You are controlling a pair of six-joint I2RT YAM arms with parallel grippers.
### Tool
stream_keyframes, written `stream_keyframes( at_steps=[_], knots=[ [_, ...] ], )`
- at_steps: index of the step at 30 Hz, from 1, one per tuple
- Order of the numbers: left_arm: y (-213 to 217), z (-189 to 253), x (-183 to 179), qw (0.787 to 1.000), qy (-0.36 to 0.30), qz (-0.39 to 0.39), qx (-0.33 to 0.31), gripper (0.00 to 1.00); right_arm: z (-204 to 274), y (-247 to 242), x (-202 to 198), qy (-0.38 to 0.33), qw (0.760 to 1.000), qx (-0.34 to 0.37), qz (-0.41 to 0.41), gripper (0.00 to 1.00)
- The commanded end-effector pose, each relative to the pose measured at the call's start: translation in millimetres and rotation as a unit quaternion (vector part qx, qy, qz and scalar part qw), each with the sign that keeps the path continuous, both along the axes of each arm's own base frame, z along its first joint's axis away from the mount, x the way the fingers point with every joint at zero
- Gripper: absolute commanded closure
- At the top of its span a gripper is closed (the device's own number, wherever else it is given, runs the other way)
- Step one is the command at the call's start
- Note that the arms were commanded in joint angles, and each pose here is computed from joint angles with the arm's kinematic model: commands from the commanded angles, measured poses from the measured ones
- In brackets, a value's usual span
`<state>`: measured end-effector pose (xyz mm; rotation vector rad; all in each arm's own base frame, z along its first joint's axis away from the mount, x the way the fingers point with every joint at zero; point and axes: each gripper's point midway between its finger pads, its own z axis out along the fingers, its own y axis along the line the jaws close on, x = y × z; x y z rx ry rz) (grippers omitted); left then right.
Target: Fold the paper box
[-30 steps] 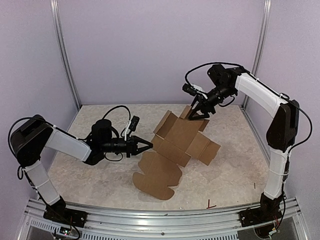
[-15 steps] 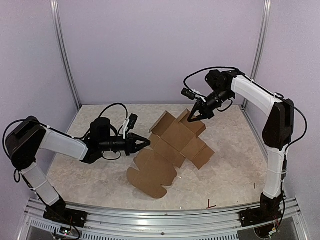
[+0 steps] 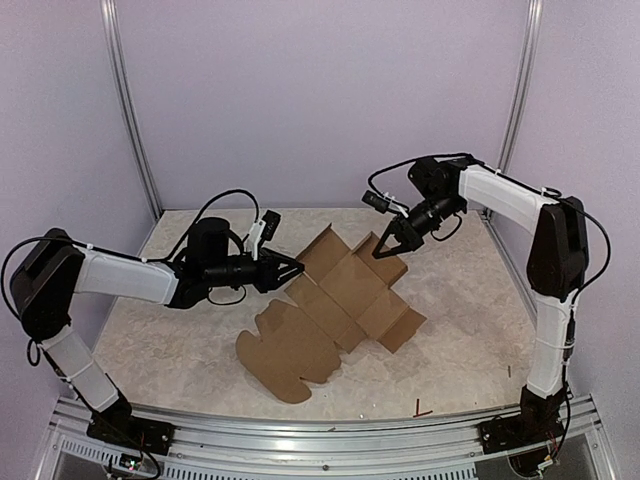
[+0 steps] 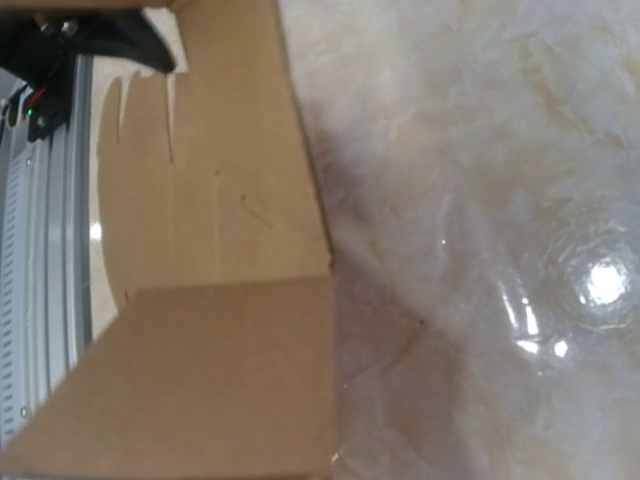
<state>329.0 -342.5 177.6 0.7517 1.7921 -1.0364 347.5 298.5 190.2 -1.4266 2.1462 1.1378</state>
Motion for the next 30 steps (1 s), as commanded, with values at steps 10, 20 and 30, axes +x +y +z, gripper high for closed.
stream_keyframes(
  at_steps=[10,20,30],
  knots=[
    [2,-55,3,0.993,0.107,0.024,0.035,0.45,-10,-13,4,0.011,0.999,0.027,-0.044,1.00],
    [-7,-79,-8,0.988,0.150,-0.014,0.021,0.48,-30,-22,14,0.026,0.997,0.020,-0.069,1.00],
    [-21,-71,3,0.988,0.148,-0.035,-0.005,0.65,-34,-21,14,0.035,0.997,0.025,-0.067,1.00]
  ],
)
